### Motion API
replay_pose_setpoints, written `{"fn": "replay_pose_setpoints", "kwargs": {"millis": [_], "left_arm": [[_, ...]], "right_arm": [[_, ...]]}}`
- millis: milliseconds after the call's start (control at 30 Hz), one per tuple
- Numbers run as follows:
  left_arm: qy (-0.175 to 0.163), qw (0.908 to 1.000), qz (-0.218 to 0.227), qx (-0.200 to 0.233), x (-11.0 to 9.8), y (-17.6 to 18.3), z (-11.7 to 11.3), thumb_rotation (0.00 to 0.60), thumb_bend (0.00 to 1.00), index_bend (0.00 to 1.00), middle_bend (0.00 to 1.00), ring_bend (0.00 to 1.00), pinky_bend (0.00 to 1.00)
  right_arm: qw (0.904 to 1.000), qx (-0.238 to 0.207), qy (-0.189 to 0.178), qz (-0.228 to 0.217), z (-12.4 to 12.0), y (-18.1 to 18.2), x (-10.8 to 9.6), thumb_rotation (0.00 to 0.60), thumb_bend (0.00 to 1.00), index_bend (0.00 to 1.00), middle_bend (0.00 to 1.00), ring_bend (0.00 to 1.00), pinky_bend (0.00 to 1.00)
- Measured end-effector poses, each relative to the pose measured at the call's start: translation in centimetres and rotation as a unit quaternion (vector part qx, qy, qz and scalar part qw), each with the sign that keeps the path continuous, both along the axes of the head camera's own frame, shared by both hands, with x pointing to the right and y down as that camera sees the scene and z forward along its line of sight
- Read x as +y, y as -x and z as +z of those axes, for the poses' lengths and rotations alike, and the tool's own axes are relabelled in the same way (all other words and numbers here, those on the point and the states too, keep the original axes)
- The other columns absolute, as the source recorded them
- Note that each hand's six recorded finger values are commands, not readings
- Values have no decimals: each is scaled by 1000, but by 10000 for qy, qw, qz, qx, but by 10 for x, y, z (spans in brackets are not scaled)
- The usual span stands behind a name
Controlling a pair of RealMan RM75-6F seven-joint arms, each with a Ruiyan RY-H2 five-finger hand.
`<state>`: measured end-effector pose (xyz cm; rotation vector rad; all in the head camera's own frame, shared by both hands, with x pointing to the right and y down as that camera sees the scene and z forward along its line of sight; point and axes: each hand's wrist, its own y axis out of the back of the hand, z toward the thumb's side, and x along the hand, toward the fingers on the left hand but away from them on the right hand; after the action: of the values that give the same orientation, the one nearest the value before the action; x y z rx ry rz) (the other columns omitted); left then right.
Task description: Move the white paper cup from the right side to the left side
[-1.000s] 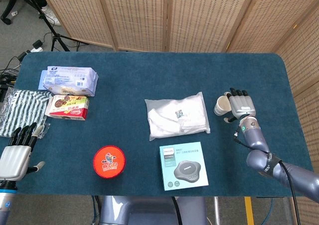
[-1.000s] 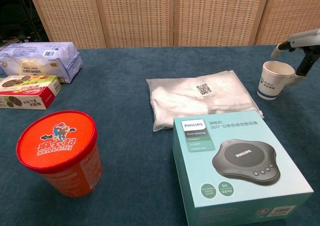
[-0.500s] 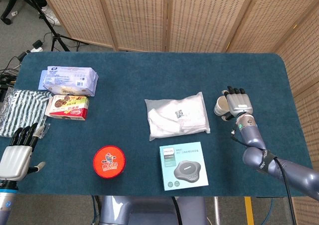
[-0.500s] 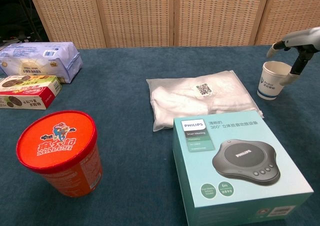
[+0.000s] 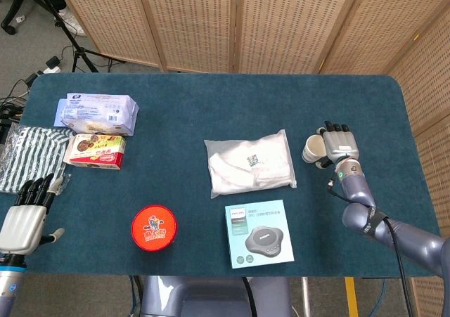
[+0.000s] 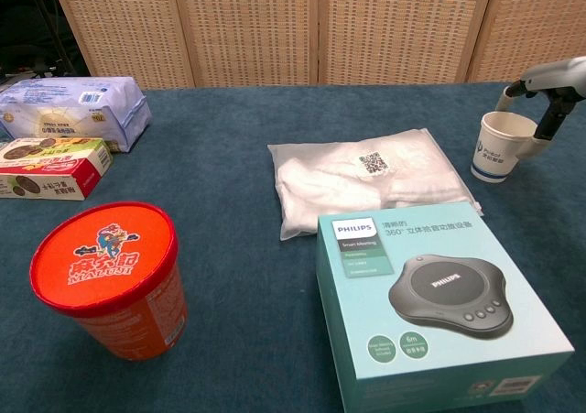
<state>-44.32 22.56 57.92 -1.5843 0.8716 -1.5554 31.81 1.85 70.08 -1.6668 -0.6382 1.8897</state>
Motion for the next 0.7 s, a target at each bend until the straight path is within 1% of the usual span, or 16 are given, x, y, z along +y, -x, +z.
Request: {"fn": "replay_pose_setpoints", "kwargs": {"millis": [100,233,533,700], "left_arm": [[11,10000,6,-1,0,0,0,600,29,0,0,0,0],[16,10000,17,11,1,-1,0,600,28,0,0,0,0],[7,10000,22,22,1,-1,-1,600,29,0,0,0,0],[2,10000,22,37,1,-1,-2,600,29,0,0,0,0]], "right_arm": [[10000,-29,-37,15,0,1,-1,600,311,300,0,0,0],[9999,-62,-82,23,0,2,-1,600,311,323,0,0,0],[9999,-62,-113,-27,-1,4,1,600,311,346,0,0,0],[9997,-94,-181,-102,-8,11,0,600,311,346,0,0,0]]}}
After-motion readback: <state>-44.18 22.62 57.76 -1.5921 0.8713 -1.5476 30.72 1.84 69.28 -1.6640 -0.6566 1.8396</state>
